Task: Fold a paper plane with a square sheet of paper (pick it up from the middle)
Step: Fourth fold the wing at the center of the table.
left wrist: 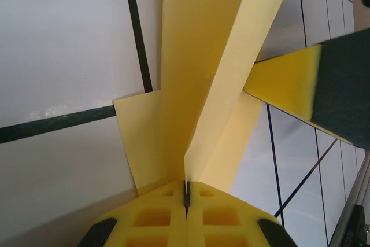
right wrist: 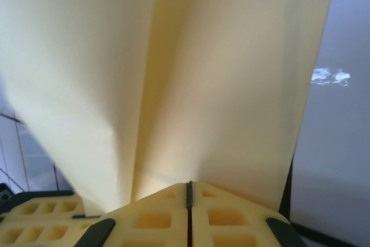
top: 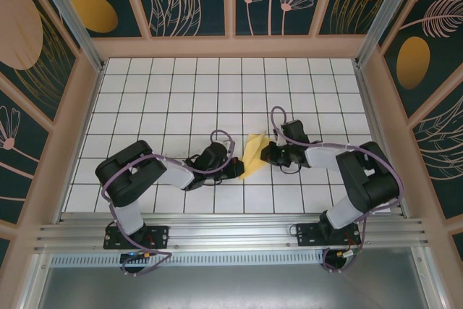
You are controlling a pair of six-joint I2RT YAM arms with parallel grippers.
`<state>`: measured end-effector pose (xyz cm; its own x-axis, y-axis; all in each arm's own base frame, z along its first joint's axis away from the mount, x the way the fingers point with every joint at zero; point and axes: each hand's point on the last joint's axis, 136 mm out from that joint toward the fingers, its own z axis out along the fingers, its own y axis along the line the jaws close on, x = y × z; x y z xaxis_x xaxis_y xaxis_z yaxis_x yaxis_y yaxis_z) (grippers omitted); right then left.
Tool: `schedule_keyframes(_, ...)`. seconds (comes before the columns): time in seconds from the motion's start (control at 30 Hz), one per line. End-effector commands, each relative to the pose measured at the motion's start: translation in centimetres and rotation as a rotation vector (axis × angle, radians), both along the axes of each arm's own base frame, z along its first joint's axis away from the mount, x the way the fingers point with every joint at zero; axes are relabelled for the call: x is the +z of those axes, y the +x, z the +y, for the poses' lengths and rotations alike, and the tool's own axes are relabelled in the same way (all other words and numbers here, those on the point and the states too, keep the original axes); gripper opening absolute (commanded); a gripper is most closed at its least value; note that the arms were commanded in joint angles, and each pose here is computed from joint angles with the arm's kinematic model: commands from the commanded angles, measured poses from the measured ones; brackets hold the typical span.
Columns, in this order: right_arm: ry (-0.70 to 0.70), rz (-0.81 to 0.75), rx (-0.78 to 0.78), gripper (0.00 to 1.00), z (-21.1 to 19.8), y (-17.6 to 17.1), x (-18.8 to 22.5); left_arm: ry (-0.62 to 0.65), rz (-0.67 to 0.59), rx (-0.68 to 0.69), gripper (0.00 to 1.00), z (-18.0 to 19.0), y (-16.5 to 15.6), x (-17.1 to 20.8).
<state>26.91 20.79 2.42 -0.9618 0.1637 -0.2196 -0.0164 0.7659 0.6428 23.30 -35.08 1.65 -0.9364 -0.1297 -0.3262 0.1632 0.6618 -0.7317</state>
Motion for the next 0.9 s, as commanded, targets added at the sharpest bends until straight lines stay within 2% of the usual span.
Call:
schedule_keyframes(0.0,0.071,-0.074,-0.008,0.1,0.5,0.5,3.1,0.137,0.126,0.01,0.0,1.5,-1.5,-4.7)
schedule_keyframes(0.17,0.222,-0.147,0.081,0.11,2.7,0.5,6.7,0.154,0.149,-0.001,0.0,1.4,-1.8,-5.2)
schedule_keyframes(0.37,0.297,-0.098,0.123,0.1,4.6,1.0,6.0,0.158,0.162,0.012,0.0,1.7,-1.9,-5.4)
schedule_keyframes(0.87,0.294,-0.053,0.158,0.09,6.0,2.6,3.1,0.157,0.196,0.011,0.0,1.7,-2.3,-6.0)
